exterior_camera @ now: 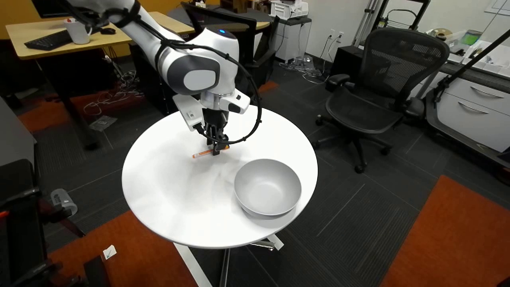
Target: Move the orange marker to the right
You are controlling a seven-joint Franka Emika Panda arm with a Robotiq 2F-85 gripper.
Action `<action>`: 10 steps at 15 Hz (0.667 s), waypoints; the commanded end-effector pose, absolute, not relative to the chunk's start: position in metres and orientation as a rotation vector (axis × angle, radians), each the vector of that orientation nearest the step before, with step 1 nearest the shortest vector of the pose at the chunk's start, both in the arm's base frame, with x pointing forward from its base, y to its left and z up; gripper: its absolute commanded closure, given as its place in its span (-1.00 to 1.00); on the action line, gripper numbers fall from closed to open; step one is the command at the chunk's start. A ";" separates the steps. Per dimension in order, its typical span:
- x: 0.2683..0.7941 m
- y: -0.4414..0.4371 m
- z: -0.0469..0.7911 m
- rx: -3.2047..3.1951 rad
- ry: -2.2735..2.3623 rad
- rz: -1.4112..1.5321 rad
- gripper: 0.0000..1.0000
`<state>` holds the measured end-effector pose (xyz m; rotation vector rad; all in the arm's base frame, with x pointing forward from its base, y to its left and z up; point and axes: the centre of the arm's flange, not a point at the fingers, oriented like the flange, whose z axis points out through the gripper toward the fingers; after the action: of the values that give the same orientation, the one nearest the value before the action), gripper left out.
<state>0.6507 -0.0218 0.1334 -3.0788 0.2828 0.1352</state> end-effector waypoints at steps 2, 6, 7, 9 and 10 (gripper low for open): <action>0.656 -0.024 0.136 -3.059 0.338 0.162 0.76; 0.657 -0.025 0.137 -3.061 0.338 0.168 1.00; 0.657 -0.025 0.138 -3.063 0.338 0.168 0.94; 0.652 -0.022 0.152 -3.065 0.337 0.146 0.94; 0.645 -0.020 0.165 -3.075 0.347 0.124 0.94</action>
<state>0.6519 -0.0246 0.1350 -3.0774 0.2900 0.1324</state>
